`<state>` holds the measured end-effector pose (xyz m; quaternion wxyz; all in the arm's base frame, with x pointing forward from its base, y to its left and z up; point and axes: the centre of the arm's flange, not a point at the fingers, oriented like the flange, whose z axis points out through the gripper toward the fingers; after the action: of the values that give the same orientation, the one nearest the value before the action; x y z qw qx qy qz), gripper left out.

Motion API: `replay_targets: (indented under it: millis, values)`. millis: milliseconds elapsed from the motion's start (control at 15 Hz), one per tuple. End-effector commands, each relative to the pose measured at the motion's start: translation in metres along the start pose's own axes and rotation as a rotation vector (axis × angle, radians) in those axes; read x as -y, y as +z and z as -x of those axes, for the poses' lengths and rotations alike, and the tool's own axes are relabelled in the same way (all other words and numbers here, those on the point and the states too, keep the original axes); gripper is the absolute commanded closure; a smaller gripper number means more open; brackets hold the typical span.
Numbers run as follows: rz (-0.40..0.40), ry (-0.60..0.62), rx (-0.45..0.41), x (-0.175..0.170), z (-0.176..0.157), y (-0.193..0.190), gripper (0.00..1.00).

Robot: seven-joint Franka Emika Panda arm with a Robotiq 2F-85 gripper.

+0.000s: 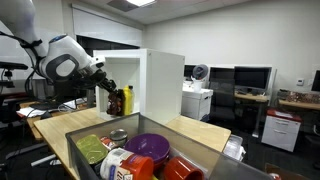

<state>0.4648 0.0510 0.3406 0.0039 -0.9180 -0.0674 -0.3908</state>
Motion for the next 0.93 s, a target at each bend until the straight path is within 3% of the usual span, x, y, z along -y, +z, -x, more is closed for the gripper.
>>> replay_targets:
  millis: [0, 867]
  values:
    - [0.021, 0.006, -0.022, 0.0024, 0.0256, 0.021, 0.81]
    - [0.022, 0.028, -0.003, 0.0005, 0.0301, 0.0235, 0.81]
